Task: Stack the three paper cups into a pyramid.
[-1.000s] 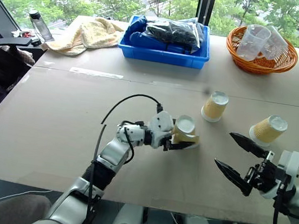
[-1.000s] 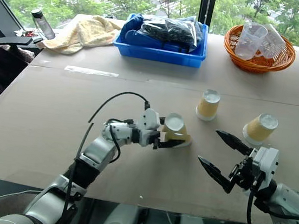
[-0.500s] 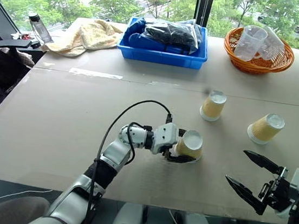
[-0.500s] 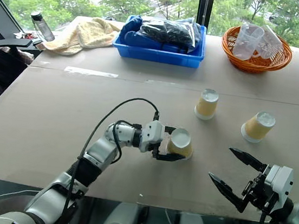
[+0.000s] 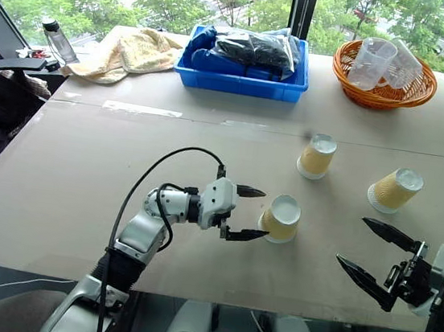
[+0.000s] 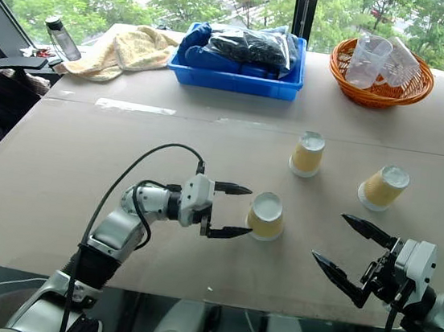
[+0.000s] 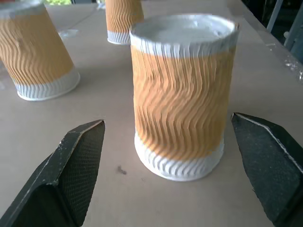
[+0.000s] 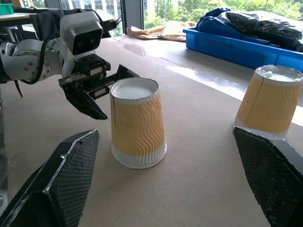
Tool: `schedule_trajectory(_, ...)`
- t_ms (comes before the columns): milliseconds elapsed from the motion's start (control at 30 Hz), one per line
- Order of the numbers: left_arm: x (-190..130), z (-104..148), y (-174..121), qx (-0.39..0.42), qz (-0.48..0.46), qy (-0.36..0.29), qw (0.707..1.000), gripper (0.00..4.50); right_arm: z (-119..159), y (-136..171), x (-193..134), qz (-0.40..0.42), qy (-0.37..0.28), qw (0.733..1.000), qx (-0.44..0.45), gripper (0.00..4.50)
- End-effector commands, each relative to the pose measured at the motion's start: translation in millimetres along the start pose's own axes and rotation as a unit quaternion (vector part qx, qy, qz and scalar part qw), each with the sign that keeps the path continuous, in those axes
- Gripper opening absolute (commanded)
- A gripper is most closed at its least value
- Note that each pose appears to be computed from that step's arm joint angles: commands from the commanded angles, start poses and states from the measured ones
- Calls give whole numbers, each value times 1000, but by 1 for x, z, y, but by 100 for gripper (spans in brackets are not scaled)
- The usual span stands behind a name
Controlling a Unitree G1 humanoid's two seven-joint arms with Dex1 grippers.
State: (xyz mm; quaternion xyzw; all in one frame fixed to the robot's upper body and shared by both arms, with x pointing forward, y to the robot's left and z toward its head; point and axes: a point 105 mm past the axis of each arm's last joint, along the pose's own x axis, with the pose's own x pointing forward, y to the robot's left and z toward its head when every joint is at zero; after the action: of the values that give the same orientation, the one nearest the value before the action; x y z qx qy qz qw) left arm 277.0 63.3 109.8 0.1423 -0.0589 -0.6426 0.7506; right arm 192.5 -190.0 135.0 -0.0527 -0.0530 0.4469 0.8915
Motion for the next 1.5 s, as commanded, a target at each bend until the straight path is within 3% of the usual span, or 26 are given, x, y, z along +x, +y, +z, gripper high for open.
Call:
schedule_trajectory(33, -17, 37, 8, 21, 24, -51, 998, 437, 9, -16, 0, -33, -14, 999, -29, 450)
schedule_trajectory(200, -53, 83, 32, 17, 83, -69, 994, 437, 7, -47, 23, -109, -12, 994, -28, 450)
schedule_trajectory(367, -94, 107, 41, 6, 109, -11, 994, 437, 7, -66, 60, -125, -7, 992, -23, 450)
schedule_trajectory(500, -115, 109, 37, -6, 115, 39, 993, 437, 0, -88, 78, -144, 11, 989, -24, 450)
schedule_trajectory(767, -130, 124, 28, -25, 109, 34, 993, 437, 0, -112, 112, -127, 13, 992, 16, 450)
schedule_trajectory(1100, -129, 125, 24, -50, 88, 5, 995, 437, -7, -121, 141, -119, 1, 993, 19, 450)
schedule_trajectory(1433, -126, 122, 23, -51, 57, 16, 997, 437, -6, -125, 152, -119, -12, 993, 13, 450)
schedule_trajectory(1500, -125, 120, 23, -52, 55, 16, 997, 450, -4, -123, 154, -116, -17, 993, 12, 392)
